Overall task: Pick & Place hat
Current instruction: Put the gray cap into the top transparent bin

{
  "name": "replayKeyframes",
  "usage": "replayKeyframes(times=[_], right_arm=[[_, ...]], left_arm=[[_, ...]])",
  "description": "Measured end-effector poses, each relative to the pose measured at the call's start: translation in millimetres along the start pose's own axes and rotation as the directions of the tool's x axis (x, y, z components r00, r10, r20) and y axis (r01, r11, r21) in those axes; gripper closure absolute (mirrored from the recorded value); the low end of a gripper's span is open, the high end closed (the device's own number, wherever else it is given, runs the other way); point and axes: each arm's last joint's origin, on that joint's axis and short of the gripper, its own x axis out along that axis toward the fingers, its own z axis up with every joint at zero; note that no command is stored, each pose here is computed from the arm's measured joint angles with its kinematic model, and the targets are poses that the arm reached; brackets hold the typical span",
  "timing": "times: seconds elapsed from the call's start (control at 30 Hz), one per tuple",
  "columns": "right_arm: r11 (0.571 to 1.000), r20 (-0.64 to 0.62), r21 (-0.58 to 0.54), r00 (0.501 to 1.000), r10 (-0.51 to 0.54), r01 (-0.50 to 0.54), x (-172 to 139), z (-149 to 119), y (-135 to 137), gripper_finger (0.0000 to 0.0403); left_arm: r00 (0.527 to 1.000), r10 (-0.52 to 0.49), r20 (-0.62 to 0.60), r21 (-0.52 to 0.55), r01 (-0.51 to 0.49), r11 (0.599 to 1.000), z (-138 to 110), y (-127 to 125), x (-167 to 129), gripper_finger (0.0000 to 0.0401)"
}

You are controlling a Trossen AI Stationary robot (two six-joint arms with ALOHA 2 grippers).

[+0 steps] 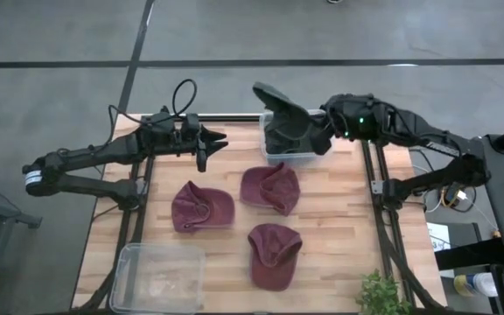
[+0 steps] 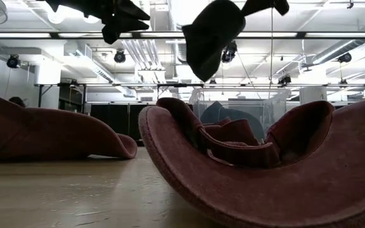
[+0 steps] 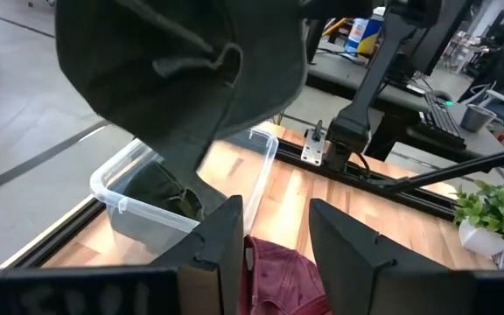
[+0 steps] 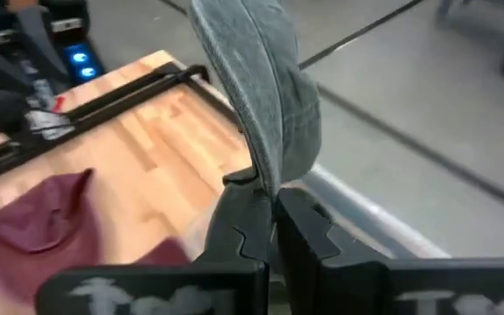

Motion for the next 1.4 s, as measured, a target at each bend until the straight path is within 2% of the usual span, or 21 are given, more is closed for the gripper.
replayKeyframes(times=[0.13,0.2,0.3,0.43,0.57,0.77,0.83,1.2,1.4], right_arm=[[0.994,-0.028,0.066,0.995,0.093,-0.091,0.9,4.9,-18.4,0.0395],[0.988,-0.061,0.113,0.992,0.11,-0.103,2.7,4.9,-29.5,0.0395],[0.98,-0.14,0.185,0.985,0.105,-0.078,5.0,0.9,-47.7,0.0395],[0.967,-0.204,0.254,0.978,0.033,0.02,7.6,-4.3,-70.8,0.0395],[0.948,-0.206,0.317,0.974,0.093,-0.023,11.4,-4.7,-83.8,0.0395],[0.915,-0.222,0.378,0.946,0.237,-0.141,22.4,-4.5,-88.5,0.0394],[0.91,-0.24,0.388,0.936,0.256,-0.15,29.2,-6.0,-88.6,0.0394],[0.899,-0.431,0.436,0.867,0.25,-0.043,99.3,-32.3,-96.8,0.0394],[0.894,-0.522,0.448,0.818,0.241,0.022,124.8,-45.1,-100.2,0.0394]], left_arm=[[1.0,0.0,0.0,0.0,0.0,1.0,0.0,0.0,0.0,0.0277],[1.0,0.0,0.0,0.0,0.0,1.0,0.0,0.0,0.0,0.0277],[1.0,0.0,0.0,-0.001,0.0,1.0,0.0,0.0,0.0,0.0277],[1.0,0.0,0.0,-0.002,0.0,1.0,0.0,0.0,0.0,0.0277],[1.0,-0.001,0.0,-0.001,0.001,1.0,0.0,-0.1,0.0,0.0277],[1.0,-0.001,0.0,-0.002,0.001,1.0,0.0,-0.1,0.0,0.0277],[1.0,-0.001,0.0,-0.002,0.001,1.0,0.0,0.0,0.0,0.0277],[1.0,0.0,-0.005,-0.005,0.0,1.0,-0.5,0.1,-0.1,0.0277],[1.0,0.004,-0.028,-0.013,-0.005,1.0,-2.7,0.4,-0.1,0.0277]])
